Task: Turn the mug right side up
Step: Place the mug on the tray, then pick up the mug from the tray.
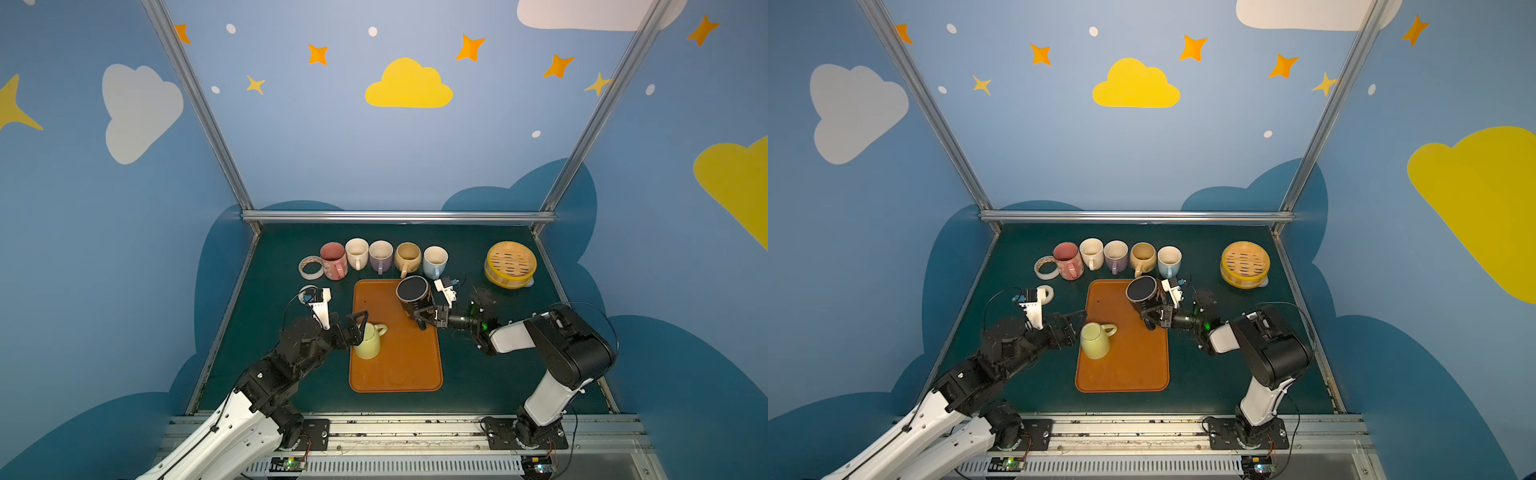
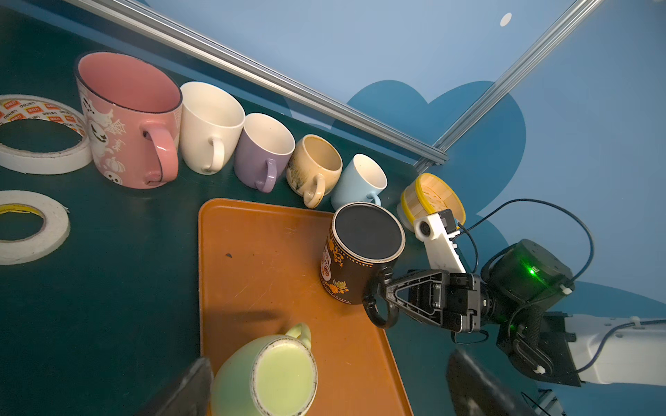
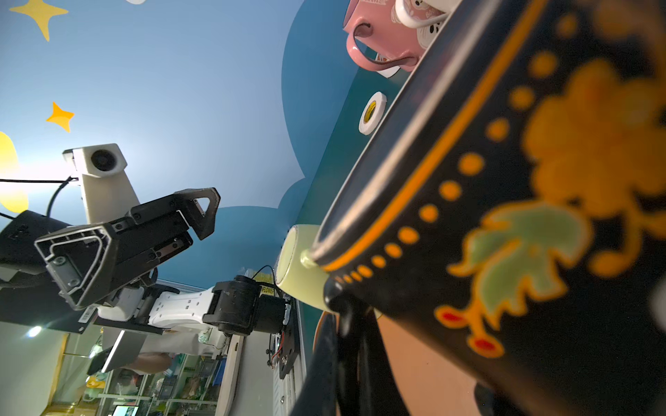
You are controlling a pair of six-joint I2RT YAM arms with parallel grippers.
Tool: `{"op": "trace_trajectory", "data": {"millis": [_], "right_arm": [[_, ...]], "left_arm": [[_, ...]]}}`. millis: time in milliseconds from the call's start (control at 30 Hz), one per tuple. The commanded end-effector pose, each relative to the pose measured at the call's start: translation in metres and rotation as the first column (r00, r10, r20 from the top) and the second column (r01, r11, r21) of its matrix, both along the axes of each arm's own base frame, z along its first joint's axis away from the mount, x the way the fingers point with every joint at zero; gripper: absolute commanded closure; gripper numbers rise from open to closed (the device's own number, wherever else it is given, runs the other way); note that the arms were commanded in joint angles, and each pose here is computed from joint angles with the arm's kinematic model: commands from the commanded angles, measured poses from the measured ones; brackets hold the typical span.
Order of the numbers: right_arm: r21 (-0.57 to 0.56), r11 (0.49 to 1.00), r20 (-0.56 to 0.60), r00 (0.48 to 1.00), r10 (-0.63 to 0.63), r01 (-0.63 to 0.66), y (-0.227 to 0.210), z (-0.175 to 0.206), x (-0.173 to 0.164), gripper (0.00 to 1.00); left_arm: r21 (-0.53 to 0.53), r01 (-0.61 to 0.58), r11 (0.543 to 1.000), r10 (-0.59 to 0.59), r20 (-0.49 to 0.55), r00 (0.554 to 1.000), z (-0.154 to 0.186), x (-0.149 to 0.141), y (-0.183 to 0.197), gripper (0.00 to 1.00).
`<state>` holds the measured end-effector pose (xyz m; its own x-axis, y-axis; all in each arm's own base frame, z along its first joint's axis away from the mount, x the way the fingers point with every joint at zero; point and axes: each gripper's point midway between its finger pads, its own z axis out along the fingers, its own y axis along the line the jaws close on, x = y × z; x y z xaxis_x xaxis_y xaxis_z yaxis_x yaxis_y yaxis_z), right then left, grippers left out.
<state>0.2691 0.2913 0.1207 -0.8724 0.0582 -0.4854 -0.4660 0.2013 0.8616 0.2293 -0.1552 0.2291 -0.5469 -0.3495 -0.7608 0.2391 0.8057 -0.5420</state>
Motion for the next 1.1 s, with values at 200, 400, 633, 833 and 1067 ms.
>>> {"op": "trace_trajectory", "data": {"millis": [200, 400, 633, 833, 1067], "right_arm": [[-0.113, 0.993, -0.021, 0.999, -0.034, 0.031, -0.008, -0.021, 0.000, 0.71], [-0.171, 0.984, -0.009, 0.999, -0.052, 0.050, -0.016, -0.014, -0.005, 0.62], [-0.289, 0.947, 0.069, 0.990, -0.125, 0.139, -0.041, 0.012, -0.016, 0.55], [-0.319, 0.911, 0.197, 0.958, -0.207, 0.262, -0.067, 0.045, -0.027, 0.51], [-0.300, 0.848, 0.311, 0.885, -0.346, 0.436, -0.104, 0.075, -0.041, 0.47]], "left_arm": [[0.038, 0.030, 0.999, -0.029, -0.020, 0.999, -0.008, 0.007, -0.009, 0.00], [0.155, 0.079, 0.985, -0.066, -0.086, 0.994, -0.014, 0.012, -0.016, 0.01], [0.355, 0.201, 0.913, -0.161, -0.139, 0.977, -0.010, 0.018, -0.039, 0.04], [0.423, 0.472, 0.773, -0.404, -0.245, 0.881, -0.009, 0.012, -0.084, 0.07], [0.502, 0.572, 0.649, -0.434, -0.374, 0.820, -0.039, 0.027, -0.101, 0.20]]}}
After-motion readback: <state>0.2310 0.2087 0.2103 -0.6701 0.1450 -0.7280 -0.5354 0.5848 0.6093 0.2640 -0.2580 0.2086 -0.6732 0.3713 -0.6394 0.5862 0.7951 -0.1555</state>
